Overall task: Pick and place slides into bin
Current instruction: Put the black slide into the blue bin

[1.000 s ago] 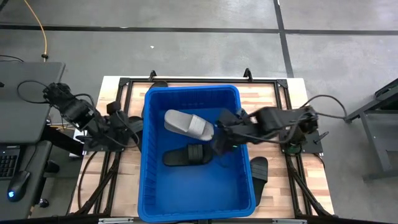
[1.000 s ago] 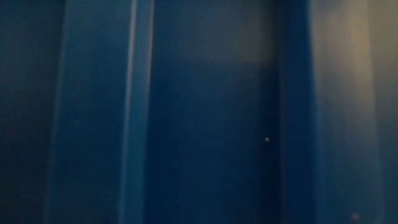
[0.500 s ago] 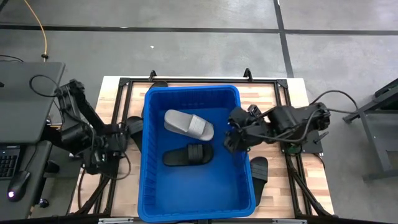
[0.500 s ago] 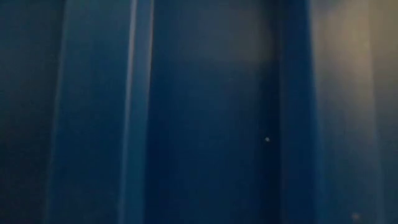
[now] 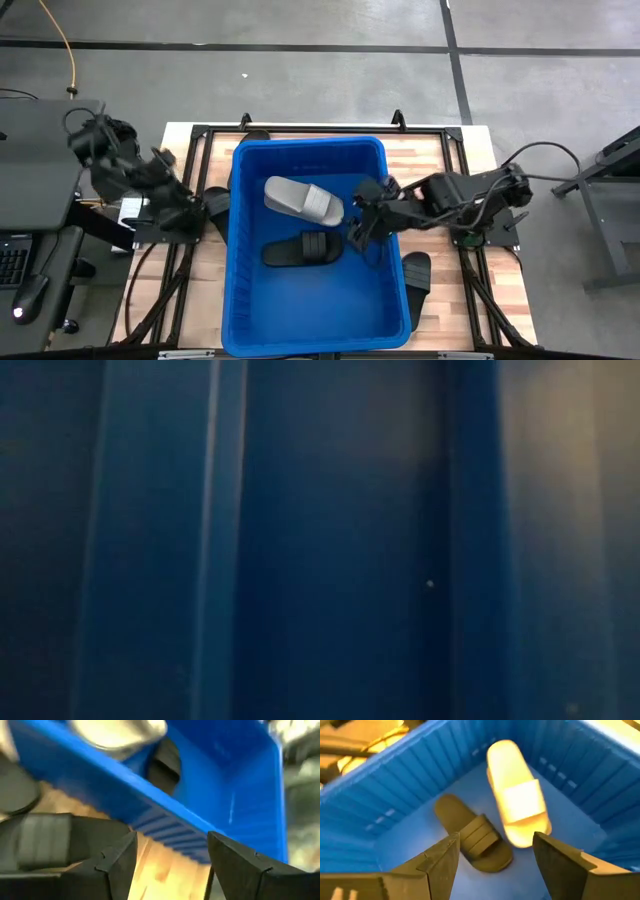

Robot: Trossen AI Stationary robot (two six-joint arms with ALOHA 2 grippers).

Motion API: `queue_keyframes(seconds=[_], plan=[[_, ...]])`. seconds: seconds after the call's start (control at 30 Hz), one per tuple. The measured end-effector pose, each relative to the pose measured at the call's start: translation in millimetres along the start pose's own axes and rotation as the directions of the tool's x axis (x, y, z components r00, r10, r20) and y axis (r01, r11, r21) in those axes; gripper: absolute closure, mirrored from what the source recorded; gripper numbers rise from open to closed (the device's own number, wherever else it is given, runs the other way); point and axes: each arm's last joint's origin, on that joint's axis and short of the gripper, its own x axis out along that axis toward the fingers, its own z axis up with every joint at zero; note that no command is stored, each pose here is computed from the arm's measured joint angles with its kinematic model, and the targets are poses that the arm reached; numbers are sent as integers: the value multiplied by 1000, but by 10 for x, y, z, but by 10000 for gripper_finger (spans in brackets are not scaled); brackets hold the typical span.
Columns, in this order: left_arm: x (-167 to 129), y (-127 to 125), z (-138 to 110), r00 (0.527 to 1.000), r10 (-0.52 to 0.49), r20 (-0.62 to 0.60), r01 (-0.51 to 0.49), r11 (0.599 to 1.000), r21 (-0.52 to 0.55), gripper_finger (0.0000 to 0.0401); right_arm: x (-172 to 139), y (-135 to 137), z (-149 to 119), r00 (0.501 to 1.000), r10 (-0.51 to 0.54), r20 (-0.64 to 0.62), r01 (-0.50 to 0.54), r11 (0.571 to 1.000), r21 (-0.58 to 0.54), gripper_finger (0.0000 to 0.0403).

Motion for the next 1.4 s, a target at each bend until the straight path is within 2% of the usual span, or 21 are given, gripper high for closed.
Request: queue_keyframes(seconds=[0.13,0.23,0.43,0.6,0.7,0.77,0.83,0.9,0.97,1.03,1.1,1.2,1.33,1.4], plan=[[-187,385,68,988,-81,129,101,982,-161,171,-174,-100,34,999,-7,53,5,999,42,164],[-298,646,115,962,-125,244,187,950,-252,171,-312,-154,33,997,5,80,-10,998,67,163],[-340,922,203,909,-176,378,291,916,-275,171,-477,-331,25,992,-67,108,54,992,115,162],[-207,1058,280,895,-269,356,362,905,-226,171,-490,-351,21,988,-93,123,78,990,119,162],[-78,1259,259,884,-321,340,418,868,-269,171,-484,-358,29,987,-99,126,84,989,119,163],[-45,1228,271,880,-322,348,431,849,-305,171,-480,-360,27,987,-102,125,87,990,115,164],[-51,1236,277,879,-316,356,406,889,-212,171,-472,-364,15,988,-107,114,94,989,111,164],[-60,1233,286,873,-314,373,413,883,-223,171,-474,-363,8,988,-109,111,97,989,109,163],[-27,1223,260,883,-319,343,399,896,-195,171,-471,-367,9,987,-116,114,104,989,106,162],[-18,1130,249,881,-345,324,417,889,-188,171,-463,-383,16,986,-124,110,112,988,107,163],[16,960,191,880,-355,314,411,902,-132,171,-457,-391,23,986,-128,109,116,987,113,164],[48,690,119,859,-414,301,442,896,-29,171,-453,-399,16,988,-124,88,114,987,111,164],[139,406,-13,859,-467,210,450,884,122,171,-448,-385,-2,999,-37,-7,38,996,75,162],[167,360,-45,868,-452,204,444,892,86,171,-478,-344,7,999,35,-12,-34,997,72,164]])
